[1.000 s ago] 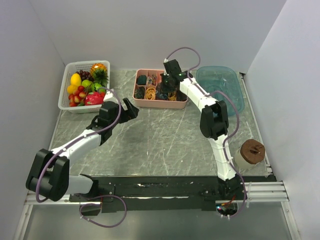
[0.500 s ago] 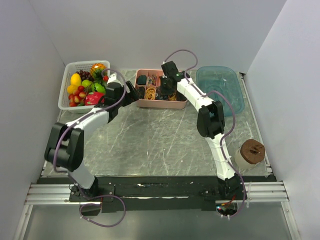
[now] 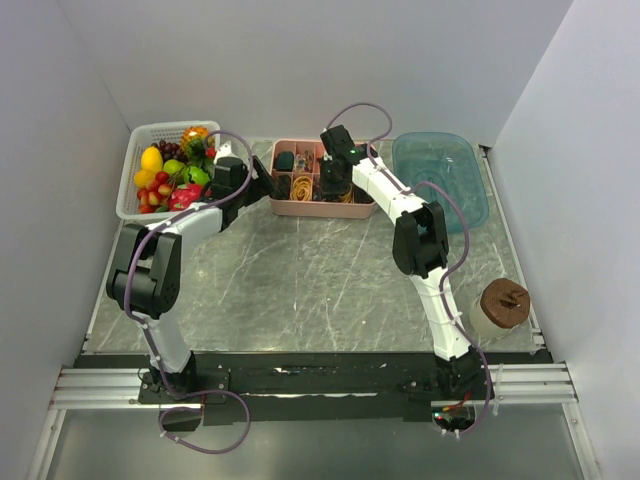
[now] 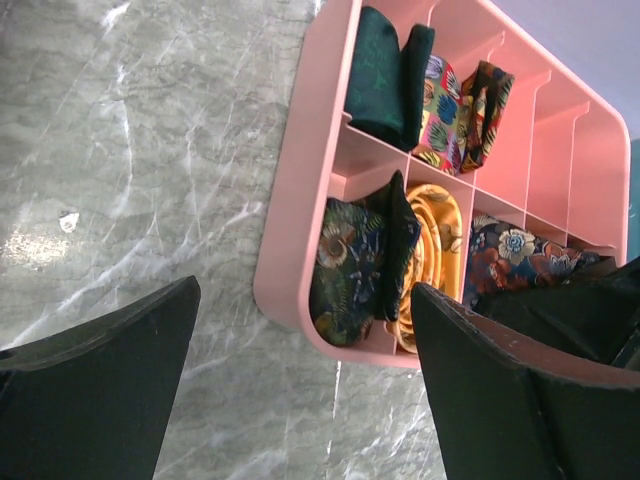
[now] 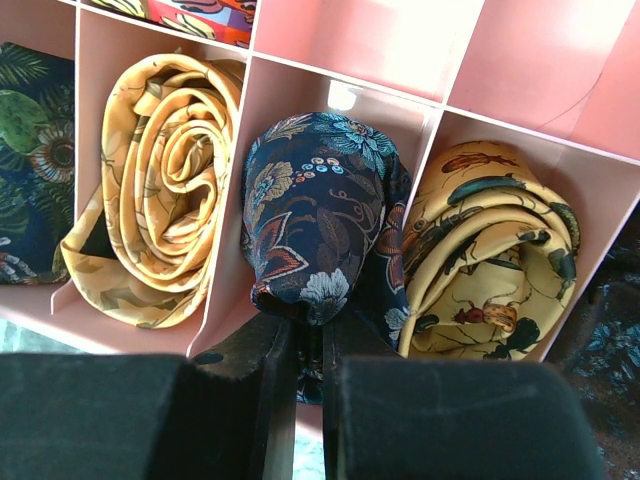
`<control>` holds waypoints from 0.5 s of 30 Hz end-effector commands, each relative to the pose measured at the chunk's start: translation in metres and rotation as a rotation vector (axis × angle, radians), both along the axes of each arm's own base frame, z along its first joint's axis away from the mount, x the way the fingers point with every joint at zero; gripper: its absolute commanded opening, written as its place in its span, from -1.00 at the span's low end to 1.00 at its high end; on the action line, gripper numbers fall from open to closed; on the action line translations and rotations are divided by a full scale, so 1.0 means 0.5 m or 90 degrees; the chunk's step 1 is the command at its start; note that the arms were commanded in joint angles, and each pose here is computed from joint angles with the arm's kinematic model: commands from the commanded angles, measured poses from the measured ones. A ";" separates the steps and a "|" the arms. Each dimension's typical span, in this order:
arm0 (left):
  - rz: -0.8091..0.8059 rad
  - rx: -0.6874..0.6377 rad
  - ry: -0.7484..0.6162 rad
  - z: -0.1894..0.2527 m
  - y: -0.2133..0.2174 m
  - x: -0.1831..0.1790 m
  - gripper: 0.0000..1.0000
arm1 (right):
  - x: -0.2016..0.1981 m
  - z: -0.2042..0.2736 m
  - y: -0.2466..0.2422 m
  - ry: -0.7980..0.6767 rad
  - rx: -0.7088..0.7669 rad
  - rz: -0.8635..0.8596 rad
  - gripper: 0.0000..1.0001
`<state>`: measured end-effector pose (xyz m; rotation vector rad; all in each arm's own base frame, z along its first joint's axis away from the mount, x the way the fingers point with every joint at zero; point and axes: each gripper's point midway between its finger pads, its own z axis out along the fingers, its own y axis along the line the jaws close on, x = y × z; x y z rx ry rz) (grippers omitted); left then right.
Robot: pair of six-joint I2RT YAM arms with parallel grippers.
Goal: Roll the ties
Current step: Place the tie in the storage box.
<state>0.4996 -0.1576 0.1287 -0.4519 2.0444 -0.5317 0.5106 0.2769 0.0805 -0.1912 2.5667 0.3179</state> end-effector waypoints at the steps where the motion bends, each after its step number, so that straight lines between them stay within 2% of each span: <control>1: 0.005 -0.021 -0.035 0.037 0.002 0.020 0.84 | -0.076 -0.061 -0.042 0.107 -0.071 0.013 -1.00; 15: -0.016 -0.030 -0.055 0.062 0.001 -0.010 0.84 | -0.056 -0.085 -0.001 0.103 -0.051 0.016 -0.97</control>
